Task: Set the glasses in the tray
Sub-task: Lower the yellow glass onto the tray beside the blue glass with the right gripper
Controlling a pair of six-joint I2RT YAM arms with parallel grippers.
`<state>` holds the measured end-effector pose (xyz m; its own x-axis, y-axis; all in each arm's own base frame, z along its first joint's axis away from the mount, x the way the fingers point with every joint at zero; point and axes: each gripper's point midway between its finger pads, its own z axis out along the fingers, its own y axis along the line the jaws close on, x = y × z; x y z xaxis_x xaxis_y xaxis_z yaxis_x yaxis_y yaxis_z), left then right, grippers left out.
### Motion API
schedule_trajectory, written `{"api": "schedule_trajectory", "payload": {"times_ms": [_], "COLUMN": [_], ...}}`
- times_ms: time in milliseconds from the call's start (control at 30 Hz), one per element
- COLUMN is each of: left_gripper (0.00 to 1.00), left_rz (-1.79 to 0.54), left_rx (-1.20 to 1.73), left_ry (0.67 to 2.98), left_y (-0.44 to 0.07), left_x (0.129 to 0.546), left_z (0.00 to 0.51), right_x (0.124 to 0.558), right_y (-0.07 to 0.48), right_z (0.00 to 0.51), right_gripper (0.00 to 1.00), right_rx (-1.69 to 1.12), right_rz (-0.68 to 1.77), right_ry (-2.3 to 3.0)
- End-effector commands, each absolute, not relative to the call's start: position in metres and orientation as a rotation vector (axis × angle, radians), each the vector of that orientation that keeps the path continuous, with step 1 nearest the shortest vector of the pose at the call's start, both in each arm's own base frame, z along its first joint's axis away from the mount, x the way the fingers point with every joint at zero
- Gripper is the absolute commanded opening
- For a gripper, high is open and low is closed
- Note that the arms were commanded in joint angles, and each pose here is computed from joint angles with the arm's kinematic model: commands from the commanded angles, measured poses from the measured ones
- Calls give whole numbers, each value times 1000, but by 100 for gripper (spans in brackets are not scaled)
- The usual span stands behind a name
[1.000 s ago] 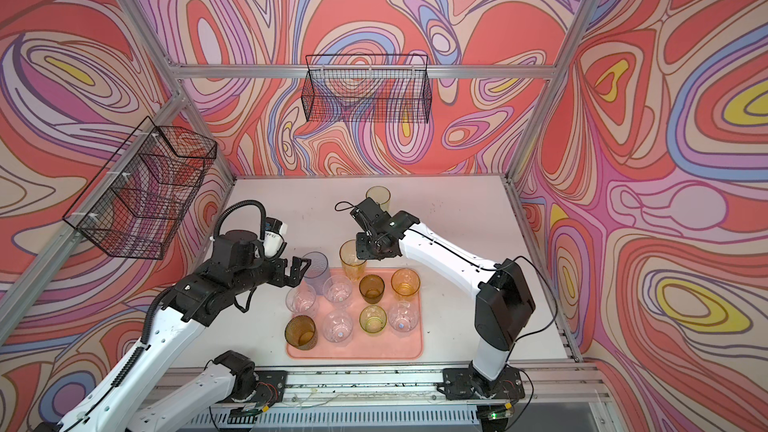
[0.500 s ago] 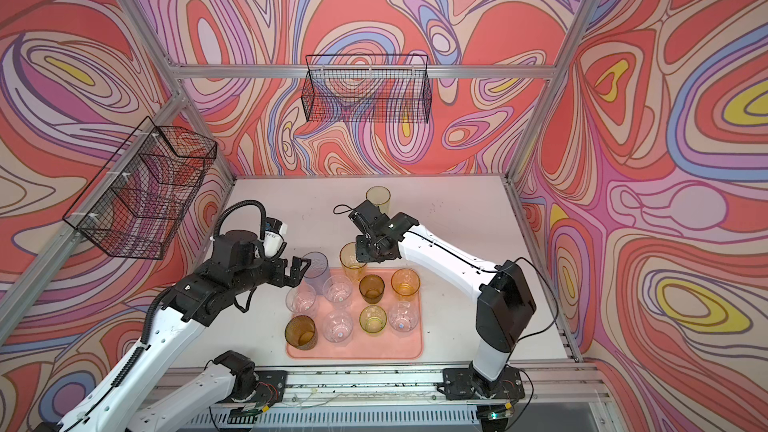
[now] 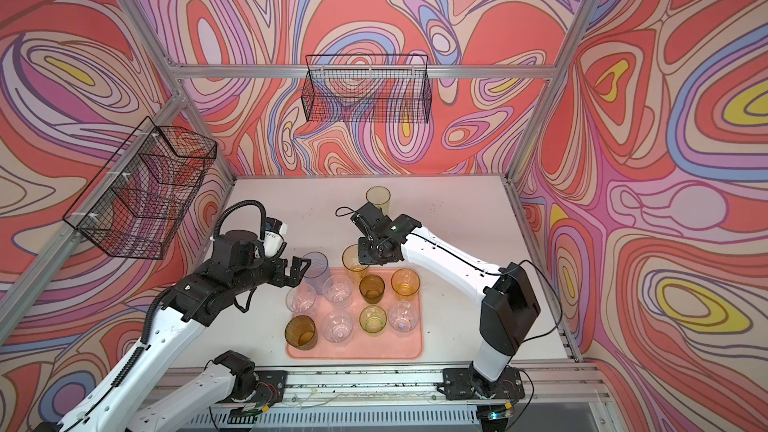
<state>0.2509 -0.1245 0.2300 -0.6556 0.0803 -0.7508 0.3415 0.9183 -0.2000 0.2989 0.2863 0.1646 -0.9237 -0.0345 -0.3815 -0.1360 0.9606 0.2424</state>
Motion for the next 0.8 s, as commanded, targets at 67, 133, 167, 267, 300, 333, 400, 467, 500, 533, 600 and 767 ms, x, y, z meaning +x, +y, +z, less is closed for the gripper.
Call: {"api": "schedule_trajectory", "payload": {"times_ms": [67,133,167,267,300,333,400,467,500,533,600,767], "left_gripper": [100,100,100,100,100,100,100,100,100,100,100,100], "left_rz": [-399,-398,-398,-399,-399,-399,-399,-396,-395,-395,-394,-392], "left_rx": [308,306,308,309,309,307,309,306,308,307,307,309], "left_ry": [2276,2277,2278,2278,2279,2281,2281,2283,2284,2284,2287,2288], "left_y": [-123,-123,-123,-123,-123,-123,-123,-123,-123,-123,-123,-123], "left_x": [252,253,252,252,253,253,253,253,253,253,253,253], "left_z": [224,223,223,223,223,223,223,222,222,222,221,221], "right_x": [292,291,291,291,291,291,291,291,291,291,292,292], "right_y": [283,282,283,284,284,284,286,287,288,289,290,291], "right_z": [171,170,170,170,169,168,166,164,163,162,161,161], "right_gripper": [0,0,0,0,0,0,0,0,0,0,0,4], "right_rx": [-115,-115,-115,-115,-110,-110,-117,-117,-120,-121,-124,-125], "right_rz": [373,371,372,379,379,380,381,383,387,390,393,397], "right_ry": [2722,2722,2722,2719,2720,2721,2726,2730,2734,2736,2737,2733]}}
